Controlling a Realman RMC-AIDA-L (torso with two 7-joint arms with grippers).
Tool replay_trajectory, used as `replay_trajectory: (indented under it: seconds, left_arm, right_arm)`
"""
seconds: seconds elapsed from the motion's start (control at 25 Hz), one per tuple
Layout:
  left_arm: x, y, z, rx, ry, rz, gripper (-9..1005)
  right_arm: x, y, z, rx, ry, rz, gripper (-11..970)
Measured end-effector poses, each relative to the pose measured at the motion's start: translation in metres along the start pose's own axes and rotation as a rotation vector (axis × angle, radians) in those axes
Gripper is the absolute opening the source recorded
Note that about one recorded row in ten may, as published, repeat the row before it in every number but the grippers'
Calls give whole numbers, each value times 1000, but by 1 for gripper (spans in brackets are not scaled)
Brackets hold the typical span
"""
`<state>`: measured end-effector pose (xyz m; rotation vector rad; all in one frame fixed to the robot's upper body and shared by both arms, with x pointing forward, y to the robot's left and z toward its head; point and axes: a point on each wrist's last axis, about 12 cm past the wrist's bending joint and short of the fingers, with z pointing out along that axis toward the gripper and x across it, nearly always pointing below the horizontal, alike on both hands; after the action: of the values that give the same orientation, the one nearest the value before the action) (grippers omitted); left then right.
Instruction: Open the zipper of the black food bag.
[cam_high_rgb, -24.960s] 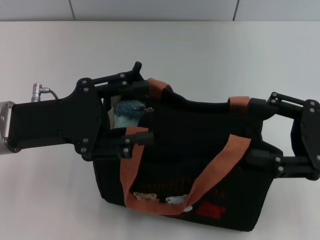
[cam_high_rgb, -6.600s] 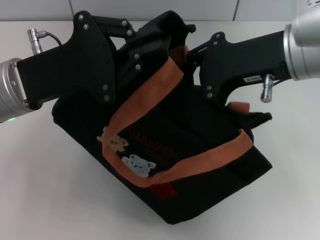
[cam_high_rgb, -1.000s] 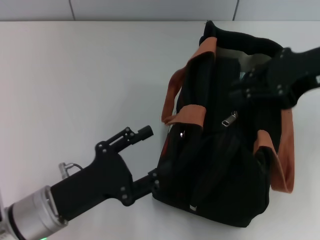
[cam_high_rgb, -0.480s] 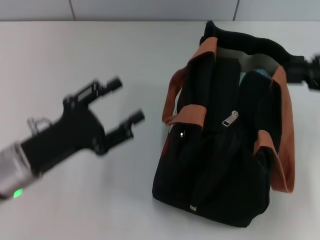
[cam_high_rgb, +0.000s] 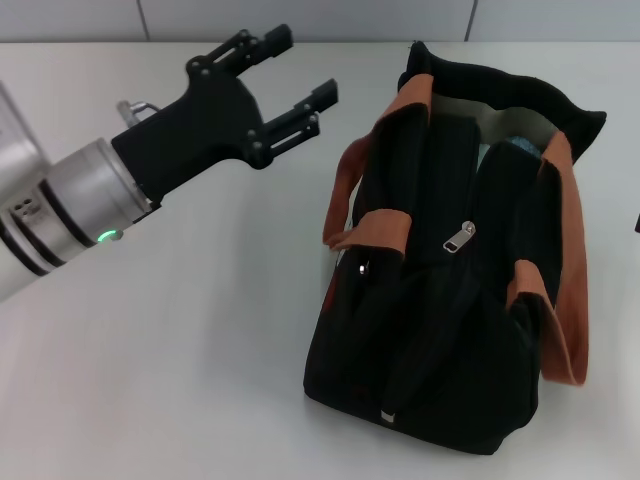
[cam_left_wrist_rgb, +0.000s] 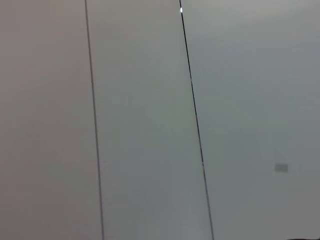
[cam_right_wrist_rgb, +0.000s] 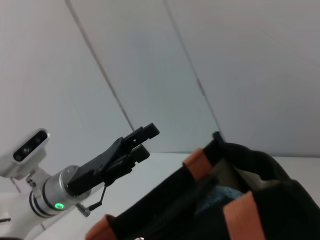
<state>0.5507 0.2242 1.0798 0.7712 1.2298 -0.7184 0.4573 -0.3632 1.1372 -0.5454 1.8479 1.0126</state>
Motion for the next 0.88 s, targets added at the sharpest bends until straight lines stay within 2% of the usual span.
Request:
replay_trajectory:
  seconds: [0.16, 0.24, 0.28, 0.32, 0.36, 0.44, 0.56, 0.6, 0.88]
  left_arm:
    - [6, -5, -6, 17, 38, -7, 723]
    - [14, -13, -22, 14, 75, -23, 723]
    - [16, -14, -25, 13, 82, -27, 723]
    - [18, -17, -30, 11, 92, -33, 722]
    - [21, -20, -36, 8, 104, -43, 722]
    - [22, -22, -40, 4, 112, -51, 722]
    - [31, -38, -51, 25, 141, -108, 722]
    - [31, -38, -51, 25, 141, -108, 722]
    - [39, -68, -42, 120, 137, -241, 722]
  right_arm:
    - [9, -12, 15, 25, 38, 22, 254]
    - [10, -19, 28, 27, 60, 32, 249]
    - [9, -24, 46, 11, 80, 43, 247]
    - [9, -24, 46, 11, 80, 43, 245]
    - [7, -27, 57, -1, 92, 44, 243]
    - [2, -31, 75, -6, 119, 27, 239]
    - [-9, -35, 104, -1, 167, -16, 233]
    - [-13, -36, 114, 4, 182, -29, 231]
    - [-50, -34, 174, -19, 219, -139, 231]
